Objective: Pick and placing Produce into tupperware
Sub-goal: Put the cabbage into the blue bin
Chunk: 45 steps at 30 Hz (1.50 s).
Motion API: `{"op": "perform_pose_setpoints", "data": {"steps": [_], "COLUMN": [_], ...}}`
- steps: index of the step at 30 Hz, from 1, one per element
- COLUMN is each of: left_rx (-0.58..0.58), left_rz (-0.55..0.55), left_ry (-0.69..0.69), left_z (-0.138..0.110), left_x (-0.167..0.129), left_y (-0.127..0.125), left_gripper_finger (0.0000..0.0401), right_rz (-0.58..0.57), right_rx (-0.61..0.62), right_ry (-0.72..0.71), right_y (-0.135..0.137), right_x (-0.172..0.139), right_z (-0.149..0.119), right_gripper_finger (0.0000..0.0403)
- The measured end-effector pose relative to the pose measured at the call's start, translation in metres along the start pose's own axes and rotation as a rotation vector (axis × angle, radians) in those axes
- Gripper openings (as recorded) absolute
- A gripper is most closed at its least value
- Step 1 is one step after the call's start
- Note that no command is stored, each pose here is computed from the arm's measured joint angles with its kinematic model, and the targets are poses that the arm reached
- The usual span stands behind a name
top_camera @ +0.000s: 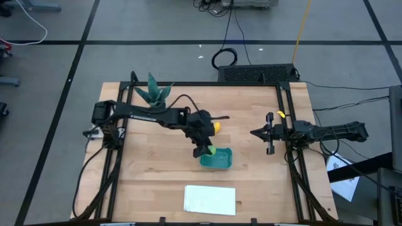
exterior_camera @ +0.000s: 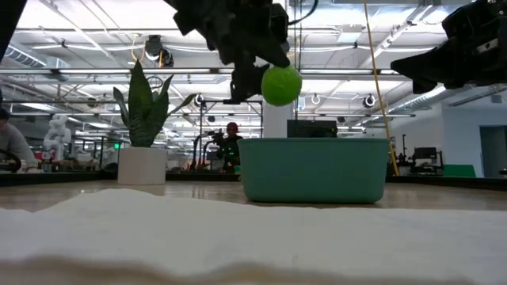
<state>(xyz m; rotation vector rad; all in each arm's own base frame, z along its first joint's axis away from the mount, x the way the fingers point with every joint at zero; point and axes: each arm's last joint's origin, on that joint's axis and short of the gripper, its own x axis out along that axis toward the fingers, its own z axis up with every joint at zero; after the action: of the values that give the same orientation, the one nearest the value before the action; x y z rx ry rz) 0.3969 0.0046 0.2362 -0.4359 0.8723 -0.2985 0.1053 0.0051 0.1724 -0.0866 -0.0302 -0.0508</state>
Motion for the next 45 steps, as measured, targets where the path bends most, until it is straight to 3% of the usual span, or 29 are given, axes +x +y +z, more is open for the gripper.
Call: {"op": "perform_pose_setpoints", "data": {"steps": [8,45], "left_rx": [-0.014,0.035], "left_rz": [-0.002,0.048], "left_ry": [0.054,0.064], "left_z": [-0.007,-0.010], "left_x": [0.019,0.030], "left_y": [0.011,0.015], "left_gripper_finger": [0.0225,0.0225], "right_rz": [0.000,-0.001], "right_rx": [-0.001,0.003], "right_ry": [0.000,-0.019], "right_y": [0.000,0.000], "right_x": [0.000,0.000], "right_z": [0.000,0.002], "right_gripper_finger": [0.0000,0.0000]}}
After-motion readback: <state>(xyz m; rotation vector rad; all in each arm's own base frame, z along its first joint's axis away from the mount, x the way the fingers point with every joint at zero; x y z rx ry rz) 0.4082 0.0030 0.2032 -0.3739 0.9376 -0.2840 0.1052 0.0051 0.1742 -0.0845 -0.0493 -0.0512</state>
